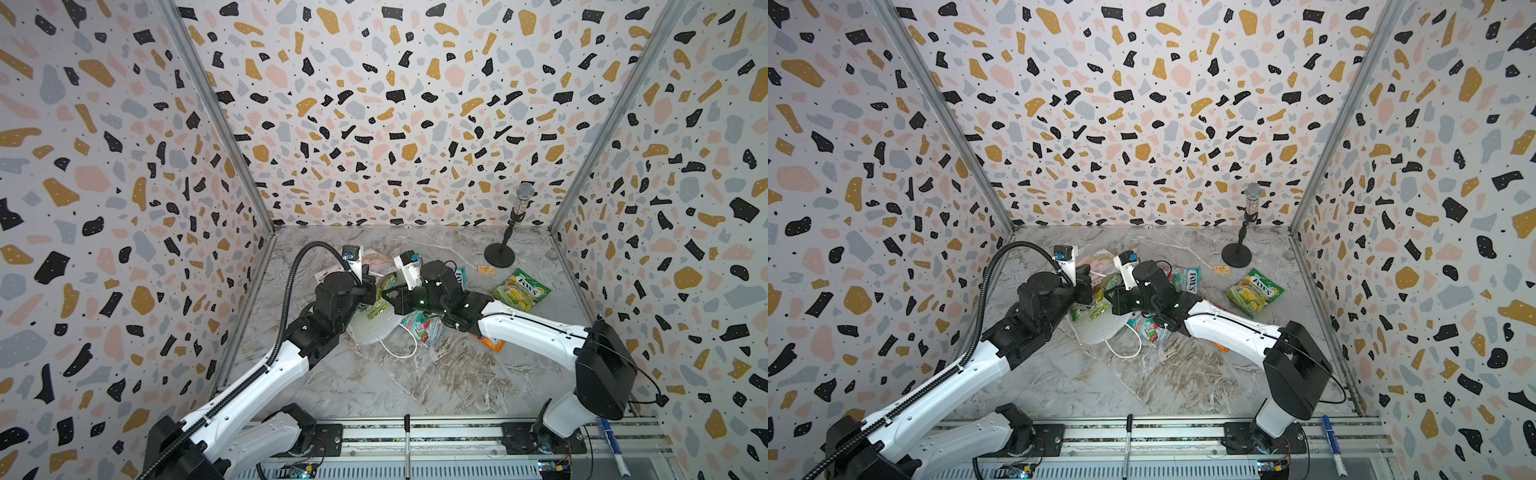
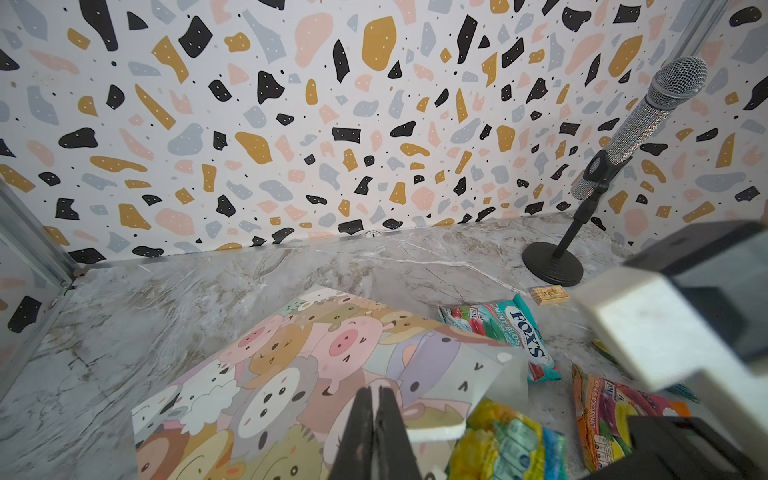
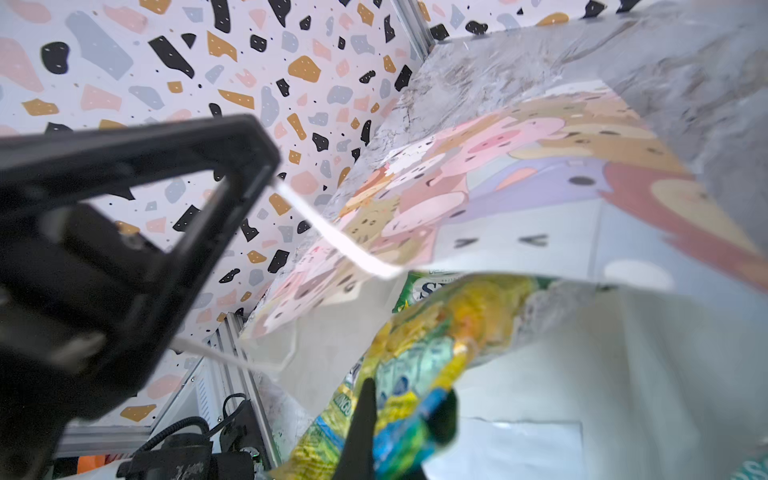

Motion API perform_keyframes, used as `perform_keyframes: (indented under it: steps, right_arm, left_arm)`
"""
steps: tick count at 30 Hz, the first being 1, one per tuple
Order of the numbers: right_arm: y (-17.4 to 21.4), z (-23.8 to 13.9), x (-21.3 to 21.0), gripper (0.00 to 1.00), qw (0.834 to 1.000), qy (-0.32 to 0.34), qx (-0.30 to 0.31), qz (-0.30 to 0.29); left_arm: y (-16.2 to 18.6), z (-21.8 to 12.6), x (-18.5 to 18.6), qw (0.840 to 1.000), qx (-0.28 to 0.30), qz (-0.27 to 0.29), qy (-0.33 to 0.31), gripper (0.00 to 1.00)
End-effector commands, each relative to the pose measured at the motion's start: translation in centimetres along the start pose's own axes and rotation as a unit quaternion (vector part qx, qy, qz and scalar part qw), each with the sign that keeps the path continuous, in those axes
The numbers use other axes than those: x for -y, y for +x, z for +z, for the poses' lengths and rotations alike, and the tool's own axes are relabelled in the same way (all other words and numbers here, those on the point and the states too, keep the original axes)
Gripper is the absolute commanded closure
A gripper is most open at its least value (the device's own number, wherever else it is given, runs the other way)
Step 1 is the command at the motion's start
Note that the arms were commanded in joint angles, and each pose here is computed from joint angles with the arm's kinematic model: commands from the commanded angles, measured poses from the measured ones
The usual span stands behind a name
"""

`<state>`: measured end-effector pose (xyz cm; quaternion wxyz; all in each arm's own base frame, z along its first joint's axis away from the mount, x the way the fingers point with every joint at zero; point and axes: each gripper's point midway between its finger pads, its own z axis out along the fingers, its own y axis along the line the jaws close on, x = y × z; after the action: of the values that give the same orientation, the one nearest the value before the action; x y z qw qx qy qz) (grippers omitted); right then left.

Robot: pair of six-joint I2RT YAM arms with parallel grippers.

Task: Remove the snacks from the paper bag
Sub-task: 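Close the right gripper on a green Spring Tea packet and lift, then carry the green packet out of the bag toward the robot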

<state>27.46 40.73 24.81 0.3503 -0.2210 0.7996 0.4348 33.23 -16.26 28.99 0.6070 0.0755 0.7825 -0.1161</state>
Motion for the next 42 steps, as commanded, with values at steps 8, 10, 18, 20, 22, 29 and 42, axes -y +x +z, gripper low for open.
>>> perform_keyframes:
  steps: [8, 10, 18, 20, 22, 29, 42]
  right_arm:
    - [-4.8, -7.4, -6.0, 1.0, 0.994, -0.063, 0.036, -0.085]
    - [-5.4, -8.8, -6.4, 1.0, 0.993, -0.066, 0.039, -0.09]
    - [-6.7, -13.8, -5.1, 1.0, 0.993, -0.04, 0.051, -0.096]
    - [-6.6, -15.0, -4.1, 1.0, 0.994, -0.023, 0.051, -0.091]
    - [-6.2, -16.3, -2.6, 1.0, 0.995, 0.001, 0.045, -0.086]
    - [-2.5, -19.0, 1.3, 1.0, 0.997, 0.051, 0.009, -0.064]
    - [7.5, -18.1, 4.3, 1.0, 0.996, 0.024, -0.079, 0.028]
  left_arm:
    - [-0.6, 0.0, -0.3, 1.0, 0.013, -0.007, -0.011, 1.0]
    - [-0.5, 0.0, -0.2, 1.0, 0.012, -0.007, -0.01, 1.0]
    - [-0.7, -0.1, -0.2, 1.0, 0.013, -0.007, -0.007, 1.0]
    - [-0.7, -0.1, -0.1, 1.0, 0.012, -0.007, -0.007, 1.0]
    - [-0.8, -0.2, -0.2, 1.0, 0.013, -0.008, -0.007, 1.0]
    - [-0.8, -0.2, -0.1, 1.0, 0.013, -0.008, -0.005, 1.0]
    - [-0.8, -0.3, -0.1, 1.0, 0.012, -0.005, -0.005, 1.0]
